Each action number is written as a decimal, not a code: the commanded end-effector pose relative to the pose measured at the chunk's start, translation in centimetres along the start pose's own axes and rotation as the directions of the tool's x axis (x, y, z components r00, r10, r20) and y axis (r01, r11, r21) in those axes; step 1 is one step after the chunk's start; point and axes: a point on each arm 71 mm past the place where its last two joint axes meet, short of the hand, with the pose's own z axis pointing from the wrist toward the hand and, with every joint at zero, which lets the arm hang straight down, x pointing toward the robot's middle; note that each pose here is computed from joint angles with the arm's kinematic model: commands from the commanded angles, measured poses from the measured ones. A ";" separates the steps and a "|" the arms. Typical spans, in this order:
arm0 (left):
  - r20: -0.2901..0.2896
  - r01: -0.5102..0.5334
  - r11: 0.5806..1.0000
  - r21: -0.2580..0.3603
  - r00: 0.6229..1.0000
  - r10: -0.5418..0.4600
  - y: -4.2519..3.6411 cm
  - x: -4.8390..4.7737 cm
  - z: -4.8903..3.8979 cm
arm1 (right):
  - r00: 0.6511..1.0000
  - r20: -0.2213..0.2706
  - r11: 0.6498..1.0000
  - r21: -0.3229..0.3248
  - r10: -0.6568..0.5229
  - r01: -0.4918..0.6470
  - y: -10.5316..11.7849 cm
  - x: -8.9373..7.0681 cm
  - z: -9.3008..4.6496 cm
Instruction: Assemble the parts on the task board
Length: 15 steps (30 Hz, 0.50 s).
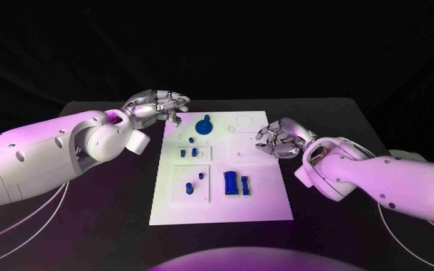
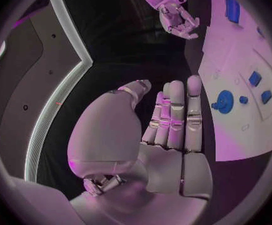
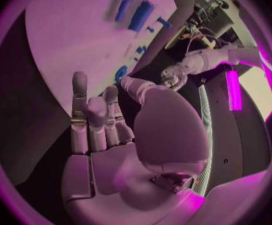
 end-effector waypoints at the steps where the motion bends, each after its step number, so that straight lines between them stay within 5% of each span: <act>1: 0.150 0.017 0.995 0.097 0.988 -0.032 -0.24 -0.90 0.28 | 0.943 0.015 0.940 -0.080 0.333 -0.330 -0.3 -2.1 2.2; 7: 0.287 0.046 0.984 0.172 0.953 -0.094 0.53 -1.73 1.08 | 0.862 0.059 0.860 -0.120 0.504 -0.495 -1.4 -4.7 6.5; 15: 0.397 0.061 0.974 0.220 0.906 -0.147 2.01 -2.57 2.45 | 0.822 0.061 0.817 -0.168 0.566 -0.551 -1.9 -5.6 9.5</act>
